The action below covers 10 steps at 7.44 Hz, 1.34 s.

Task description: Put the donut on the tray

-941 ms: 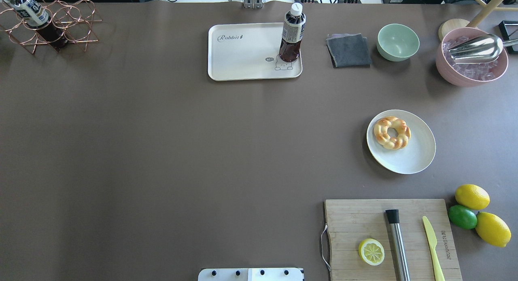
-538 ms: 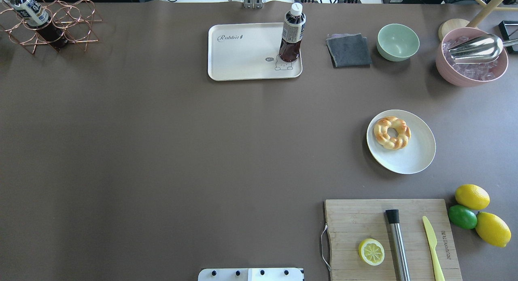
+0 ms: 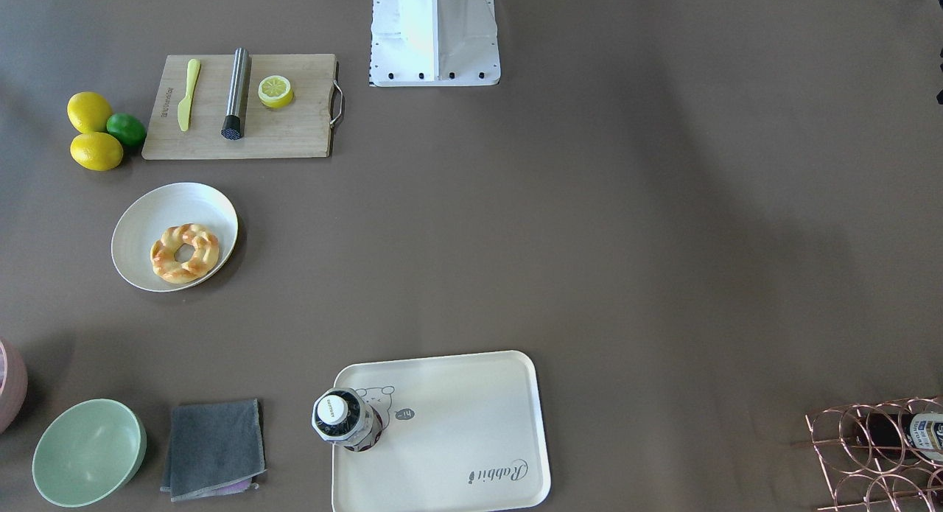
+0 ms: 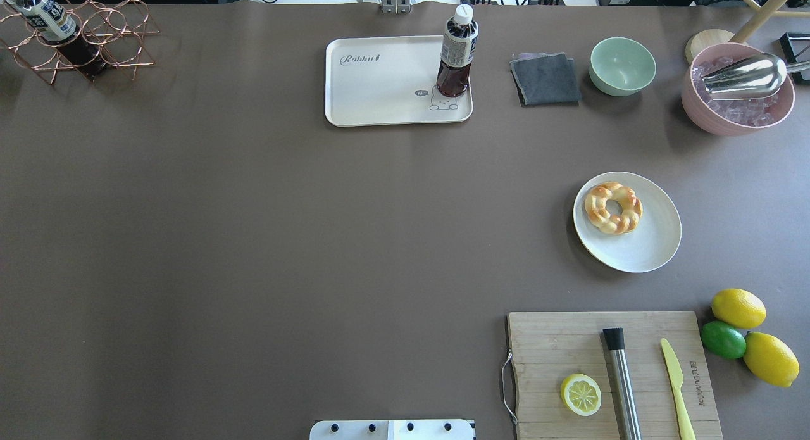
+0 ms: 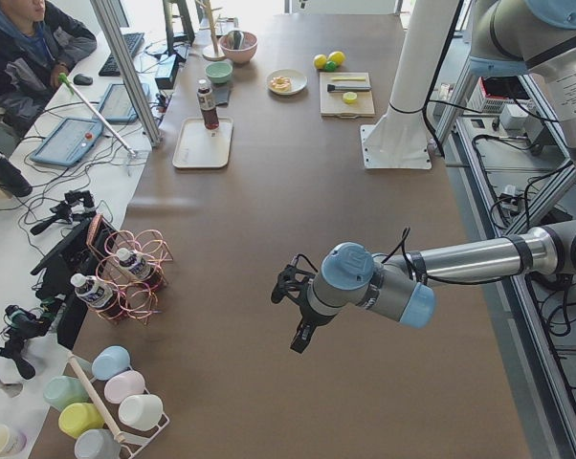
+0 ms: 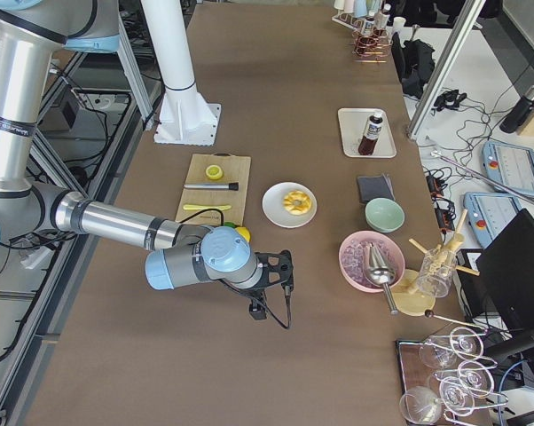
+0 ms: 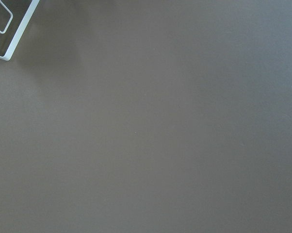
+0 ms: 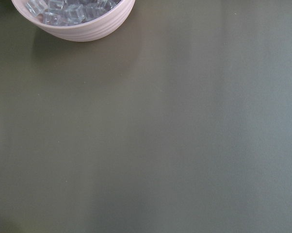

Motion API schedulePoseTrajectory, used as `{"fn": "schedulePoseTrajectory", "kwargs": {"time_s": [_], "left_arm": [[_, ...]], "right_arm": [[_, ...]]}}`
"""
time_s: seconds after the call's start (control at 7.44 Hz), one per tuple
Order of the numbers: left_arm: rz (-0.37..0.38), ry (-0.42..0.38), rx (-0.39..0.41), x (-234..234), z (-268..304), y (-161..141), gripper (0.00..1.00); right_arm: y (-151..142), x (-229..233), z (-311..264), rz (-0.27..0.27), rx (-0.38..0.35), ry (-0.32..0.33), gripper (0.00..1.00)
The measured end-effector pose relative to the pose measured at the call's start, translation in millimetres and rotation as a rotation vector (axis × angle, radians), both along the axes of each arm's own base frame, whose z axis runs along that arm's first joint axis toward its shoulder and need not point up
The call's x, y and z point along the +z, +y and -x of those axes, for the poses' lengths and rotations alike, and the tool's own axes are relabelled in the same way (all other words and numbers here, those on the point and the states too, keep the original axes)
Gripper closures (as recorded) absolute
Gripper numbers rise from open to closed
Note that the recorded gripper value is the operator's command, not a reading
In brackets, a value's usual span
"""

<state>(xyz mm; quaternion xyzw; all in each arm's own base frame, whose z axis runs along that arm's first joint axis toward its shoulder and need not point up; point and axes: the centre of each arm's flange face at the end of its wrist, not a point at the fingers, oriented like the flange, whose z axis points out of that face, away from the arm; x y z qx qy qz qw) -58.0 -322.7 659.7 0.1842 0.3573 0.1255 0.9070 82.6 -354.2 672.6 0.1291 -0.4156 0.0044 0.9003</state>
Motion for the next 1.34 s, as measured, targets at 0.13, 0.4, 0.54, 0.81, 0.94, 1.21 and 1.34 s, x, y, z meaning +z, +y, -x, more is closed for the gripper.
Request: {"fn": "schedulePoseTrajectory", "kwargs": {"time_s": [0.13, 0.4, 0.54, 0.81, 0.94, 1.21, 1.34], "left_arm": [[0.007, 0.011, -0.001, 0, -1, 1, 0.02], [0.016, 0.026, 0.000, 0, -2, 3, 0.02], [0.030, 0.042, -0.009, -1, -3, 3, 0.02], [0.056, 0.075, -0.021, -3, -6, 3, 0.05], [0.069, 0.086, -0.032, -5, -7, 2, 0.05], [0.077, 0.107, -0.039, -9, -9, -3, 0.05], [0.072, 0.128, -0.019, -13, -15, -10, 0.05]], "right_arm": [[0, 0, 0, 0.000, 0.001, 0.003, 0.00], [-1, 0, 0, -0.001, 0.003, 0.005, 0.00], [-2, -1, 0, -0.001, 0.003, 0.006, 0.00], [-17, -9, 10, -0.001, -0.003, 0.011, 0.00], [-34, -18, 29, -0.017, -0.039, 0.026, 0.00], [-78, -47, 84, -0.011, -0.087, 0.020, 0.00], [-102, -59, 116, 0.020, -0.094, 0.003, 0.00]]}}
